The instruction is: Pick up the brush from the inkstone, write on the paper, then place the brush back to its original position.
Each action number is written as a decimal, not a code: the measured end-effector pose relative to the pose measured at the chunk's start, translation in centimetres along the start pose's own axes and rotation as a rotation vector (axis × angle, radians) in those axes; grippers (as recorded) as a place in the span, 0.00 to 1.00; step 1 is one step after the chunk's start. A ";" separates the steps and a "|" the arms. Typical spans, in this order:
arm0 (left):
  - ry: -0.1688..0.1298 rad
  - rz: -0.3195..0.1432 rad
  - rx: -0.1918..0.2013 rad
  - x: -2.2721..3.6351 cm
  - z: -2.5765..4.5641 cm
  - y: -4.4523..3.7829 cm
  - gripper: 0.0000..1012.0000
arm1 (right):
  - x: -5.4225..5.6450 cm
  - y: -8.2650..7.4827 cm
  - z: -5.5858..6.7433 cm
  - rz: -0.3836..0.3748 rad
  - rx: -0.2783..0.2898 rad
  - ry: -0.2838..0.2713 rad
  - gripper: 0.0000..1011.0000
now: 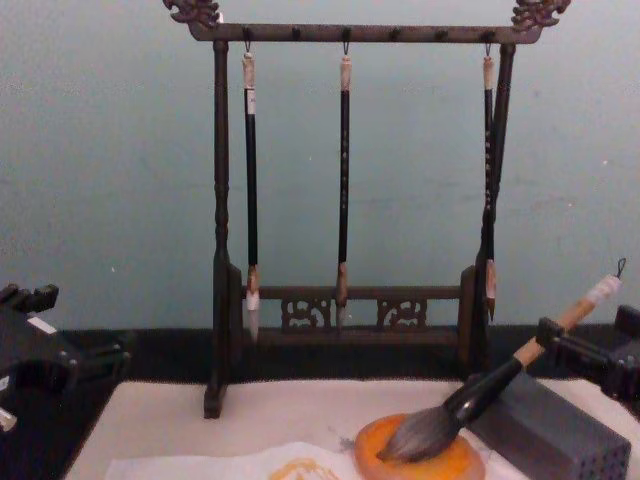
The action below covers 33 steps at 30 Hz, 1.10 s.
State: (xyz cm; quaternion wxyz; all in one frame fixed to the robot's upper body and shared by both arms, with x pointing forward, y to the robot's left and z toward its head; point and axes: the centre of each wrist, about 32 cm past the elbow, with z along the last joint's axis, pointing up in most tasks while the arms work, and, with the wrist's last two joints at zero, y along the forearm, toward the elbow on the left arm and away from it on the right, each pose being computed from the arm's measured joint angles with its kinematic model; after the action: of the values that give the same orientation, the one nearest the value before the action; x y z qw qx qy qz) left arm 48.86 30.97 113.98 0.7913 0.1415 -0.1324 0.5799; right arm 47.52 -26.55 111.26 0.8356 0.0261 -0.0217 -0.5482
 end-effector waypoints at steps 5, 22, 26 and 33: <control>0.000 0.000 0.000 0.00 0.00 0.00 0.99 | 0.0 0.1 -0.2 -0.003 -0.003 -0.010 0.99; 0.000 0.000 0.000 0.00 0.00 0.00 0.99 | 0.0 0.1 -0.1 -0.002 -0.001 -0.008 0.99; 0.000 0.000 0.000 0.00 0.00 0.00 0.99 | 0.0 0.1 -0.1 -0.002 -0.001 -0.008 0.99; 0.000 0.000 0.000 0.00 0.00 0.00 0.99 | 0.0 0.0 -0.1 -0.002 -0.001 -0.007 0.99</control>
State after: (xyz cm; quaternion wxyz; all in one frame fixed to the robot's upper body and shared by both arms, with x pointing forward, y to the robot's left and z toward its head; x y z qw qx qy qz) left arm 48.86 30.97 113.98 0.7913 0.1415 -0.1324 0.5800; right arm 47.57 -26.54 111.13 0.8350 0.0236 -0.0243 -0.5492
